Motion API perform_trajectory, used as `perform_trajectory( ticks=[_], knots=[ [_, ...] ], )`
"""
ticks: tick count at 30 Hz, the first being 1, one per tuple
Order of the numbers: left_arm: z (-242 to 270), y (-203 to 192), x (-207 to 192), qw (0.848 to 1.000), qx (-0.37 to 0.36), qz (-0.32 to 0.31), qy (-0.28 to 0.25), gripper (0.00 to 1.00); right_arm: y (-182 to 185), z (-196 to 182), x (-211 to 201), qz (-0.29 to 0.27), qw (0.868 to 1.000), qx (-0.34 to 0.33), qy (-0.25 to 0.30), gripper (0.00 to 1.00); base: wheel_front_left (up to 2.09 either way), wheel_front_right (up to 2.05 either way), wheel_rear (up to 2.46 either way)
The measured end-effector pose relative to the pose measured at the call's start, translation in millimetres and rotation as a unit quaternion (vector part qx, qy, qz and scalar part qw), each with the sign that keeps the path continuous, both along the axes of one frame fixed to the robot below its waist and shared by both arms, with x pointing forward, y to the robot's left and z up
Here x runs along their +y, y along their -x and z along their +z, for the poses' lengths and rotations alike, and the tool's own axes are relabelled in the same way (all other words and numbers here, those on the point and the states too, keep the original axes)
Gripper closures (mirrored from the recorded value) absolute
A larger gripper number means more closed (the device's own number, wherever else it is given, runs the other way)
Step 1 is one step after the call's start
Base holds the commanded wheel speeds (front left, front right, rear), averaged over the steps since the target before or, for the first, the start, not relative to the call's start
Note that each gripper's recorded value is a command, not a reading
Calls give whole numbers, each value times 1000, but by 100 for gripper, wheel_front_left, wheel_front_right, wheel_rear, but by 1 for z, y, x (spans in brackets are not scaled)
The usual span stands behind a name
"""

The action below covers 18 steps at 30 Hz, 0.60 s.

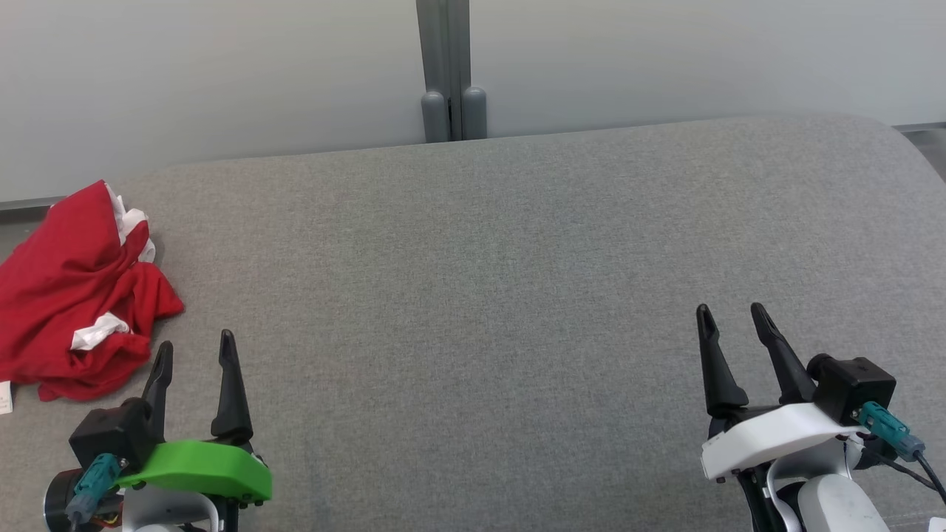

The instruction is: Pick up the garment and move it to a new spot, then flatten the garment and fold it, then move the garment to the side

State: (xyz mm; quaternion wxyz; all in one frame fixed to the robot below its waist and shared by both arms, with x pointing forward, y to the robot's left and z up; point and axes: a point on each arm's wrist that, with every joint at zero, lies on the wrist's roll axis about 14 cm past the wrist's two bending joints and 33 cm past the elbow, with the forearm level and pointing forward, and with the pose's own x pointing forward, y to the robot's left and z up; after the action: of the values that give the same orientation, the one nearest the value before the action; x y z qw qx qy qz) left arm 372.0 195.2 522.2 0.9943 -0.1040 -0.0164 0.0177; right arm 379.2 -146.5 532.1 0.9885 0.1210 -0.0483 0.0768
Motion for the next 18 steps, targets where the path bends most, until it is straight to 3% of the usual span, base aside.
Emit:
perform_trajectory(
  ticks=[18],
  knots=[
    [6,7,7,999,-5,4,-46,0,2,0,-1,-2,998,-5,68,0,0,0,0]
  ],
)
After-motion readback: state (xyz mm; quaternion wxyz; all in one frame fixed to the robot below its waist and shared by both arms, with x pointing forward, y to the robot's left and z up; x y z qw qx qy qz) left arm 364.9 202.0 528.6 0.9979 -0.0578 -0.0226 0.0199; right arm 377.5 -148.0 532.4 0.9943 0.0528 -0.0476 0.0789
